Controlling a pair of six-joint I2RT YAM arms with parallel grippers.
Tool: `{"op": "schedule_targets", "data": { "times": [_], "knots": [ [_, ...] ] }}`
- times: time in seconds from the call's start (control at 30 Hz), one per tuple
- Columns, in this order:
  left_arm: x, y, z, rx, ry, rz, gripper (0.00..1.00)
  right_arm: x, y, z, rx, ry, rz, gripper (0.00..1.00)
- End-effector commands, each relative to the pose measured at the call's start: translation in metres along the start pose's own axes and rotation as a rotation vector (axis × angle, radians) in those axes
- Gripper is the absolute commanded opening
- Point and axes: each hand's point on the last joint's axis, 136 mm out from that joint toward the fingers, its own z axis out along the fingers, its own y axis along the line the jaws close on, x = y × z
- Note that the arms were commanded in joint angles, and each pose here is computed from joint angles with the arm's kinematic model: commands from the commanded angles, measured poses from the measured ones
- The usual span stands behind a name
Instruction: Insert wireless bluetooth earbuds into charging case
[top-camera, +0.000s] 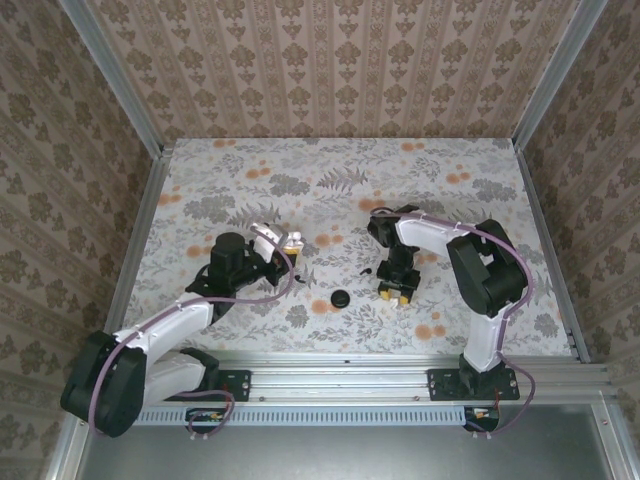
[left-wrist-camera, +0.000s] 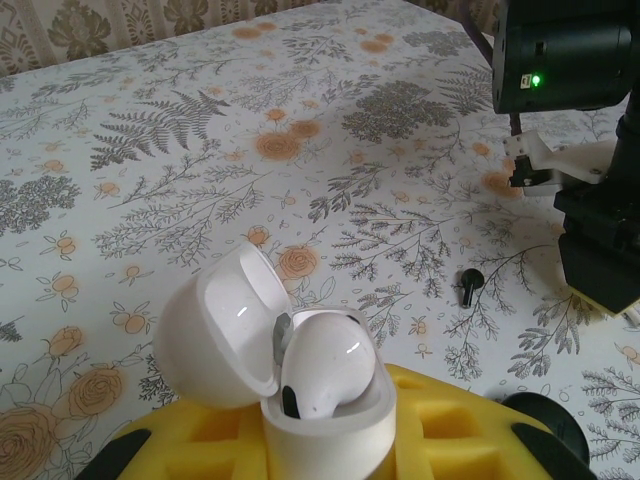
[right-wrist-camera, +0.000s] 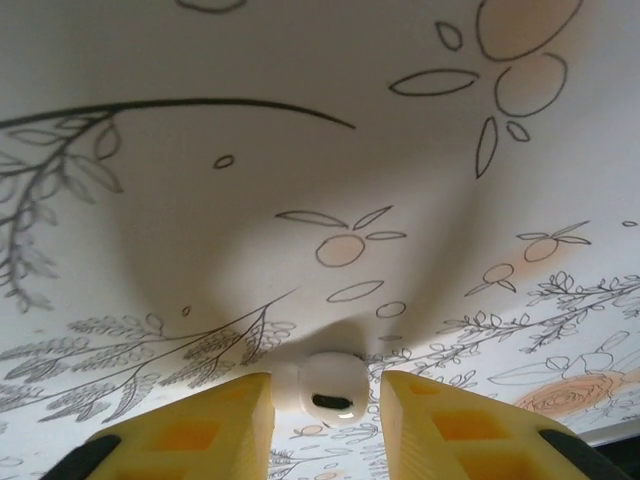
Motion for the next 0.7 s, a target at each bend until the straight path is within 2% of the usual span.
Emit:
{"op": "schedule_targets", "data": {
  "times": [0.0, 0.2, 0.33, 0.67],
  "knots": [
    [-0.011, 0.002, -0.003, -0.012, -0.021, 0.026, 0.1, 0.0, -0.003, 0.01, 0.007, 0.026, 0.029, 0.31],
    [-0.01, 0.003, -0.002, -0.013, -0.013, 0.025, 0.1, -0.004, -0.003, 0.015, 0.002, 0.021, 0.018, 0.27],
    [-0.007, 0.003, 0.0, -0.009, -0.012, 0.018, 0.1, -0.01, 0.0, 0.005, -0.018, -0.022, -0.001, 0.25],
    [0.005, -0.01, 0.022, 0.077, -0.036, -0.02, 0.1, -0.025, 0.038, -0.069, -0.239, -0.32, -0.11, 0.25]
  ]
}}
